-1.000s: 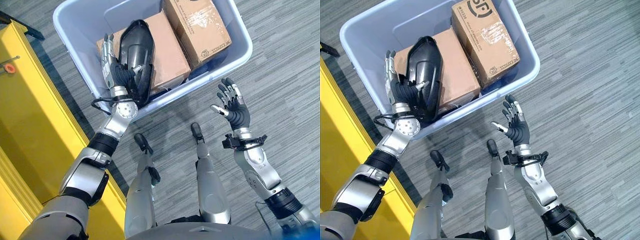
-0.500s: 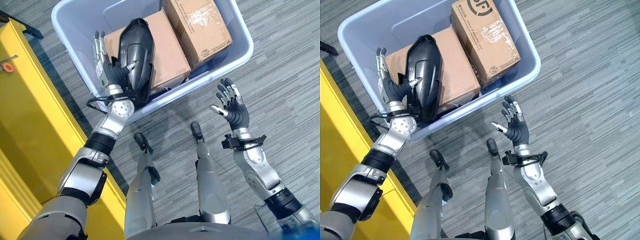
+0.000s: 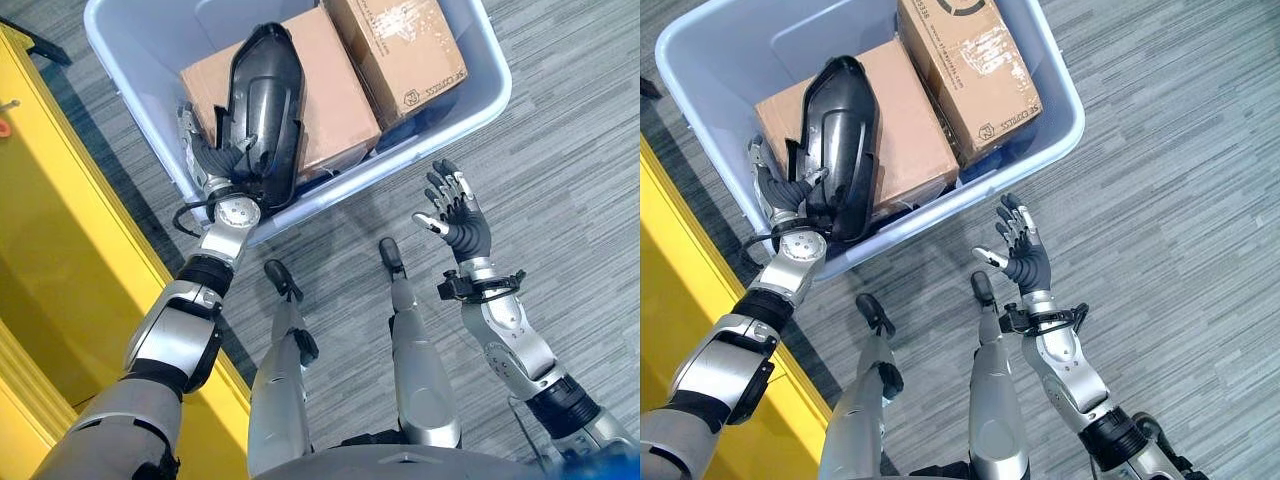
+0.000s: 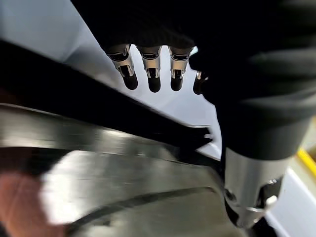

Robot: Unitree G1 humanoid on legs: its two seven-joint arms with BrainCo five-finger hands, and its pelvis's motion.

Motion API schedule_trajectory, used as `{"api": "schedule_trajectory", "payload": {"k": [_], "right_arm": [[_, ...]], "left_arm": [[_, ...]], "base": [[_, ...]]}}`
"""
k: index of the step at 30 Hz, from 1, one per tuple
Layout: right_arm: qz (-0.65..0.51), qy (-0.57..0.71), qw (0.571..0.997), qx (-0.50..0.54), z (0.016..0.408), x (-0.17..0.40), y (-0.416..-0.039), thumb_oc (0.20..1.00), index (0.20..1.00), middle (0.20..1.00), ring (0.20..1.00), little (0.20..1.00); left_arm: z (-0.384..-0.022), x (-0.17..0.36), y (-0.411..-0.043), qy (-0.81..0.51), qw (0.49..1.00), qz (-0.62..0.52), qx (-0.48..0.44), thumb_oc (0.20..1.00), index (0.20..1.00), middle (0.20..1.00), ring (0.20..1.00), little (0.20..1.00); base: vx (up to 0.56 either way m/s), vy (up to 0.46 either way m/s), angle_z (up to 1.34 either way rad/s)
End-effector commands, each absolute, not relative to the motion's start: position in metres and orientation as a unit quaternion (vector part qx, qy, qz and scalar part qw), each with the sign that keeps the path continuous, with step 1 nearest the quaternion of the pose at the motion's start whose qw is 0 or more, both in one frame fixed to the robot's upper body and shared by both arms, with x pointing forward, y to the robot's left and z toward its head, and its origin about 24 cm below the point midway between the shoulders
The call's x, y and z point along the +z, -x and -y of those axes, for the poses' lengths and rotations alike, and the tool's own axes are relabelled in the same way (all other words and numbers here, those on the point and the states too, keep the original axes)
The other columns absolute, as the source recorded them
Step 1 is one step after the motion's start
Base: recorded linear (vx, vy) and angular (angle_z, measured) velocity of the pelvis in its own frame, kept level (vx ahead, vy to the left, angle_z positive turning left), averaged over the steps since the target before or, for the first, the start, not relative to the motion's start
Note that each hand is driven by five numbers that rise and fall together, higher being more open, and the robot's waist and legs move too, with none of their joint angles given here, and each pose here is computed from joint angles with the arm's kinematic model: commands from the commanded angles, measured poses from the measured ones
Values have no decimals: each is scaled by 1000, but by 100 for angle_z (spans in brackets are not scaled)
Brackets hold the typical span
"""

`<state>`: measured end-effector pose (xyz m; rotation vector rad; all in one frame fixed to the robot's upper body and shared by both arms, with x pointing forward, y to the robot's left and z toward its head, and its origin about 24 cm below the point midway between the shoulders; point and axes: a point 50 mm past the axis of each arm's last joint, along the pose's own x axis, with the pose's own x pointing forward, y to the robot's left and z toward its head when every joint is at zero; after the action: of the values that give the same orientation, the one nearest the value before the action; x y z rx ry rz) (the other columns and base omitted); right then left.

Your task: Move parts from the plastic box to the shelf.

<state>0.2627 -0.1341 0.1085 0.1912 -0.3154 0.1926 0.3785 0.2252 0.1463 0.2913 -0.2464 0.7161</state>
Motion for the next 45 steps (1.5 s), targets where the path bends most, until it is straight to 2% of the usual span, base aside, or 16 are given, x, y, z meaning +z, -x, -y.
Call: {"api": "schedule_trajectory", "payload": {"k": [1, 7, 16, 17, 18, 28, 45], "right_arm": [[209, -108, 969, 76, 146, 130, -267, 1000, 1000, 1000, 1000, 1000], [208, -109, 969, 75, 144, 132, -271, 1000, 1000, 1000, 1000, 1000], [198, -107, 971, 82, 142, 129, -271, 1000, 1000, 1000, 1000, 1000], [197, -106, 971, 82, 143, 129, -271, 1000, 1000, 1000, 1000, 1000], [199, -106, 971, 83, 143, 129, -271, 1000, 1000, 1000, 1000, 1000], [197, -102, 971, 88, 144, 128, -270, 1000, 1000, 1000, 1000, 1000], [188, -102, 972, 99, 145, 126, -268, 1000, 1000, 1000, 1000, 1000]], "left_arm": [[-252, 171, -382, -113, 903, 134, 392, 1000, 1000, 1000, 1000, 1000], [-265, 148, -381, -29, 915, 63, 398, 1000, 1000, 1000, 1000, 1000], [-269, 129, -381, -25, 923, 10, 385, 1000, 1000, 1000, 1000, 1000], [-268, 129, -381, -30, 923, 9, 383, 482, 482, 482, 482, 482], [-268, 127, -380, -39, 925, 5, 379, 200, 200, 200, 200, 200], [-260, 118, -380, -39, 930, -4, 365, 200, 200, 200, 200, 200], [-265, 103, -371, -43, 929, -12, 368, 200, 200, 200, 200, 200]], "base": [[0, 0, 0], [3, 2, -1], [2, 1, 0], [0, 0, 0], [0, 0, 0], [0, 0, 0], [-15, -2, 0]]}}
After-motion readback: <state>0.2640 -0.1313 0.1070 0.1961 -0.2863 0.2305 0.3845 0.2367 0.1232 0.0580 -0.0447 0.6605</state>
